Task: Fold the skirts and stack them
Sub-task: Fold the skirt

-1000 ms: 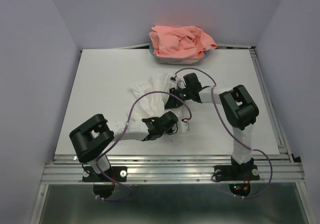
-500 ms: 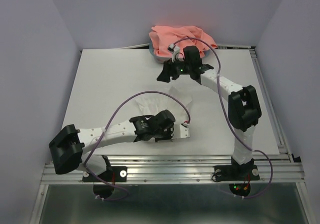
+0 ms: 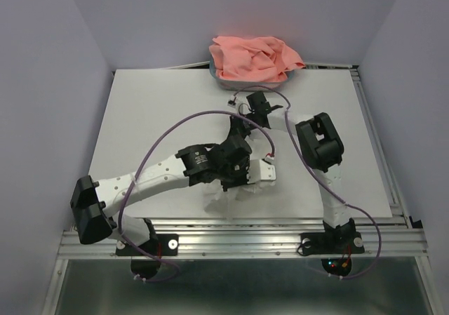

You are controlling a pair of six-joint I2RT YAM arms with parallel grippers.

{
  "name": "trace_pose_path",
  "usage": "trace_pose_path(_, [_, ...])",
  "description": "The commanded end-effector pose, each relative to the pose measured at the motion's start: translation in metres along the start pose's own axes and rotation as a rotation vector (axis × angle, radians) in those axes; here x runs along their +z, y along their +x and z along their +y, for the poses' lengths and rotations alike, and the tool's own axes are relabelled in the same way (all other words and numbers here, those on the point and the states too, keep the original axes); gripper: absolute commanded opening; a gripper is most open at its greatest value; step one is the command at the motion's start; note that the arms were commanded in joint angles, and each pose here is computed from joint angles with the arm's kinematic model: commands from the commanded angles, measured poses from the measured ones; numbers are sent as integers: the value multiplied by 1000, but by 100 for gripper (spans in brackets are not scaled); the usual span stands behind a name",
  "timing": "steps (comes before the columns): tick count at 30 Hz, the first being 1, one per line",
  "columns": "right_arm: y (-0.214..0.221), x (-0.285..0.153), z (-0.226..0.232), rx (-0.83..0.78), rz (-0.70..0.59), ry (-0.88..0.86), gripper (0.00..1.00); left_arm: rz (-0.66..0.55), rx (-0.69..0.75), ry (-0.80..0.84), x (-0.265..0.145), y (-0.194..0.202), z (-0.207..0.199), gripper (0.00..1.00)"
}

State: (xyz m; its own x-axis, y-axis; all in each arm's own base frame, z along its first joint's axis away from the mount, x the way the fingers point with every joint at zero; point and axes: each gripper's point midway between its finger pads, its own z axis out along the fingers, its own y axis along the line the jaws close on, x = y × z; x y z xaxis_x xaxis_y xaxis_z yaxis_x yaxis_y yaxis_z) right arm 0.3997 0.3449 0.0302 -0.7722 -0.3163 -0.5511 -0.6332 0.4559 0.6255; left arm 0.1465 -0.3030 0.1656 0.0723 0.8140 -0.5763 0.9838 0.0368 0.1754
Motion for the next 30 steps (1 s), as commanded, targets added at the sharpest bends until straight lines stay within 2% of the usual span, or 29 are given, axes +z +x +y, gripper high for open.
trace_pose_path(1, [7,-7,46,-28,26,-119,3,-2,-17,9,-16,-16,6,0])
trace_pose_path(8, [31,-1,91,11,68,-228,1,35,-36,-88,-1,-10,57,0])
trace_pose_path(16, [41,-2,111,59,84,-290,1,25,-41,-197,37,4,108,0])
trace_pose_path(22, [51,-1,111,93,108,-314,1,-20,-30,-288,61,7,125,0])
trace_pose_path(27, [54,2,111,123,122,-337,1,1,-8,-351,87,31,130,0])
trace_pose_path(30, [52,4,109,118,119,-330,1,36,3,-322,106,53,120,0])
